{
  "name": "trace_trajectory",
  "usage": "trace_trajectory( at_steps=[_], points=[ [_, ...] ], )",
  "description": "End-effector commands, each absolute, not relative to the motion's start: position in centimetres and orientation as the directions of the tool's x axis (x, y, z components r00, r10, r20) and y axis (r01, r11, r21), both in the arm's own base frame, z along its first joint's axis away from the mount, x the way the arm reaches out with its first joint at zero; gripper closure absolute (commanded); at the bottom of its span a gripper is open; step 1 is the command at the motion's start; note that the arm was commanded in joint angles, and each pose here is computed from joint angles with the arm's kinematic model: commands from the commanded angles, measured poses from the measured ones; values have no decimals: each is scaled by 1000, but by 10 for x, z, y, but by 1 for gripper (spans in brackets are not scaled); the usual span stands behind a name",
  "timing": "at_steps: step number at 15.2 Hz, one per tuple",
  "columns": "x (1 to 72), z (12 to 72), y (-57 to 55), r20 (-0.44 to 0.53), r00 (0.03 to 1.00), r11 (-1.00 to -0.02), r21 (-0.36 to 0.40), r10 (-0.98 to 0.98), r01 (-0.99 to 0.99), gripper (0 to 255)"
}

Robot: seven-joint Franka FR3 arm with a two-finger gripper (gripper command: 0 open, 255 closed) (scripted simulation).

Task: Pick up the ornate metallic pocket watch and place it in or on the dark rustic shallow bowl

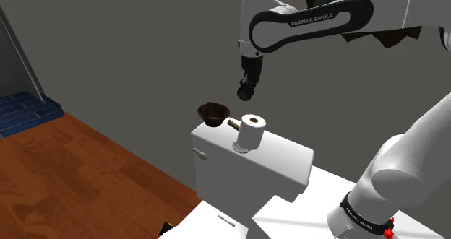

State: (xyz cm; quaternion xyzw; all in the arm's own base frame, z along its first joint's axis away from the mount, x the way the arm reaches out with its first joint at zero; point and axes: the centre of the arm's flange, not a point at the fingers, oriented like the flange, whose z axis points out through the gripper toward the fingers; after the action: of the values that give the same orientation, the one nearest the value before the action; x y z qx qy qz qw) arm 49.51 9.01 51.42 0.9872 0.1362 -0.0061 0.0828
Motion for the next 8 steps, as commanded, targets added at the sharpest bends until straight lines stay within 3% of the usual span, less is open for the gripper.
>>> trace_trajectory(
  at_steps=[1, 8],
  points=[
    [521, 512, 100, -34, 963, -949, 161, 268, 270, 255],
    [607, 515, 133, -34, 963, -949, 161, 268, 270, 255]
  ],
)
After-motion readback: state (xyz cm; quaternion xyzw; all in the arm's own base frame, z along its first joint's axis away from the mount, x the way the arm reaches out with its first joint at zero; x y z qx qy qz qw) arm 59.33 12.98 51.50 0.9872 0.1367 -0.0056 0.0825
